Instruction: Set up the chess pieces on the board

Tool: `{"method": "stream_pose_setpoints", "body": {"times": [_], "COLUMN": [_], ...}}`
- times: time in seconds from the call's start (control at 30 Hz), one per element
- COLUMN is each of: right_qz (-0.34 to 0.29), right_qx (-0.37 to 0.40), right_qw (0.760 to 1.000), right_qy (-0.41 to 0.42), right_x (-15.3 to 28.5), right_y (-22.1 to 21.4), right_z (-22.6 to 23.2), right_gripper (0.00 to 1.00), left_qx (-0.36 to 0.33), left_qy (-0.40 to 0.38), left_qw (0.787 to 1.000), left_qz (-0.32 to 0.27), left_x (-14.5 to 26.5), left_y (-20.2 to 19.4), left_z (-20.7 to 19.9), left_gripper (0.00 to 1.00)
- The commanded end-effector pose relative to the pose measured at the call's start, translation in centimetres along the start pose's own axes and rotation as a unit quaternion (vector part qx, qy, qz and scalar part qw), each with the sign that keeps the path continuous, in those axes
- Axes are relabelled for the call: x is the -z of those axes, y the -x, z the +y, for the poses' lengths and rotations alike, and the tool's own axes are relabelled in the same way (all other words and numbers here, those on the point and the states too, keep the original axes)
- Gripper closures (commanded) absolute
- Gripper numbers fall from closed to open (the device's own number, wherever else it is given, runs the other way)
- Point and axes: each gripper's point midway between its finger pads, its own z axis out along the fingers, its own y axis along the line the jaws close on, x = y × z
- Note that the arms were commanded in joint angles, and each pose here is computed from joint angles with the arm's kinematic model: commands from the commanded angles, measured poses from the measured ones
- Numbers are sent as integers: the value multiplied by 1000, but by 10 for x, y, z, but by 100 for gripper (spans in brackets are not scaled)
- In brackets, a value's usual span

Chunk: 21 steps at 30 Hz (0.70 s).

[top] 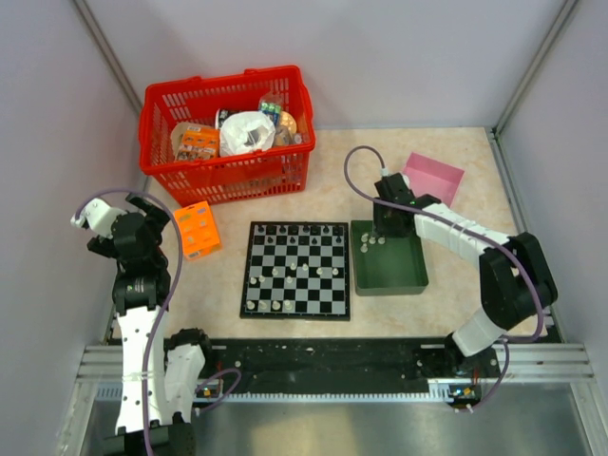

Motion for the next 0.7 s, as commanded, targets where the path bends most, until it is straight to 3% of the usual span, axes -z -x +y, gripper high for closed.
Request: {"method": "stream_pose_setpoints", "body": {"times": [0.0,0.53,0.67], "right_qz": [-27,-19,-19], "right_qx": [-5,-7,-5], "right_qw": [1000,1000,1000], "right_qy": [7,-1,-2], "right_x": [-13,-30,-30], "right_y": [23,23,24], "right_z": [2,0,-1], "right_gripper": [58,70,78], "left_qx": [8,7,7], "left_qy": [-6,-6,-5], "left_qw": [1000,1000,1000], "left_qz": [-16,-13,-13], "left_x": [0,-3,-4], "left_y": [9,7,7], "left_z": [-3,-5,-5], "left_gripper": [1,1,1]}}
